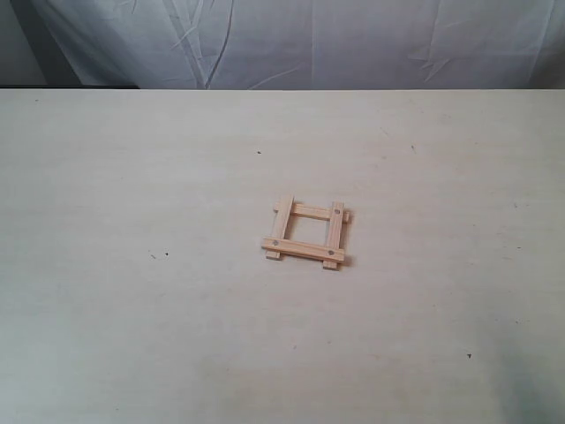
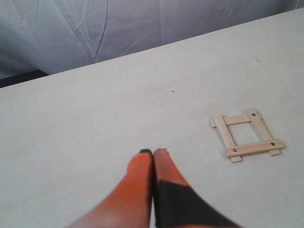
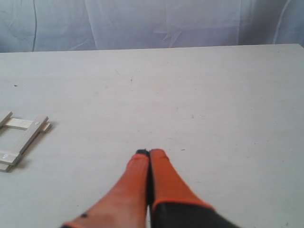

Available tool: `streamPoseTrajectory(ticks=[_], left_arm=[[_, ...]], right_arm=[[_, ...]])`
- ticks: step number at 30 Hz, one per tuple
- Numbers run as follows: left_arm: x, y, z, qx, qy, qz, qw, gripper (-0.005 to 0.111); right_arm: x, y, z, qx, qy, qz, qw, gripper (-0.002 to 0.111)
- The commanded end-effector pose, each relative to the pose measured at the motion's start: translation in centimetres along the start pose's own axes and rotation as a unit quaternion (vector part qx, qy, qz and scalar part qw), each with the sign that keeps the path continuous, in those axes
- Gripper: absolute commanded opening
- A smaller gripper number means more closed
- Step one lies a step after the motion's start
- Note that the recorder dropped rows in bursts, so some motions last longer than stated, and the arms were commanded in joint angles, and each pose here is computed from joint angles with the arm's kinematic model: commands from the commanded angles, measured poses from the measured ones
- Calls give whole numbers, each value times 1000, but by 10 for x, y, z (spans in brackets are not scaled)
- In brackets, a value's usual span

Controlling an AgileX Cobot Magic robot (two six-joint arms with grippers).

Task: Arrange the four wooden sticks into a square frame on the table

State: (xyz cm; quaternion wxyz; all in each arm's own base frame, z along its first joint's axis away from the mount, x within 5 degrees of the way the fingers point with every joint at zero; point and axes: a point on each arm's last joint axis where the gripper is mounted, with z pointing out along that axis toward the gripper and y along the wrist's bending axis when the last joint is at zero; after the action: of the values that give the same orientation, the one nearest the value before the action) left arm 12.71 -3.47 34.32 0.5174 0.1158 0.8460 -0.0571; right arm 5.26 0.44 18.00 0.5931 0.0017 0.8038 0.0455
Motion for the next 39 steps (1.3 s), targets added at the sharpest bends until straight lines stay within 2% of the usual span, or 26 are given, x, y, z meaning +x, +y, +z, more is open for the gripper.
streamPoseTrajectory(ticks=[1, 15, 17, 21, 25, 30, 34, 37, 39], left_arm=[[0, 0, -1, -1, -5, 2, 1000, 0], [0, 0, -1, -1, -5, 2, 1000, 0], [0, 2, -1, -12, -5, 20, 1000, 0], [10, 6, -10, -20, -35, -8, 999, 0], [50, 12, -21, -51, -85, -54, 994, 0], [108, 13, -17, -90, -120, -73, 986, 0], [149, 12, -7, -101, -155, -74, 980, 0], [168, 10, -1, -97, -179, -82, 976, 0], [167, 10, -1, -93, -185, -90, 974, 0]], right_arm=[[0, -1, 0, 4, -8, 1, 1000, -1], [-1, -1, 0, 4, -10, 0, 1000, -1], [-1, -1, 0, 4, -10, 0, 1000, -1], [-1, -1, 0, 4, -10, 0, 1000, -1], [-1, -1, 0, 4, -10, 0, 1000, -1], [-1, -1, 0, 4, -10, 0, 1000, -1], [-1, -1, 0, 4, -10, 0, 1000, -1], [0, 0, 0, 2, -9, 4, 1000, -1], [0, 0, 0, 2, -9, 4, 1000, -1]])
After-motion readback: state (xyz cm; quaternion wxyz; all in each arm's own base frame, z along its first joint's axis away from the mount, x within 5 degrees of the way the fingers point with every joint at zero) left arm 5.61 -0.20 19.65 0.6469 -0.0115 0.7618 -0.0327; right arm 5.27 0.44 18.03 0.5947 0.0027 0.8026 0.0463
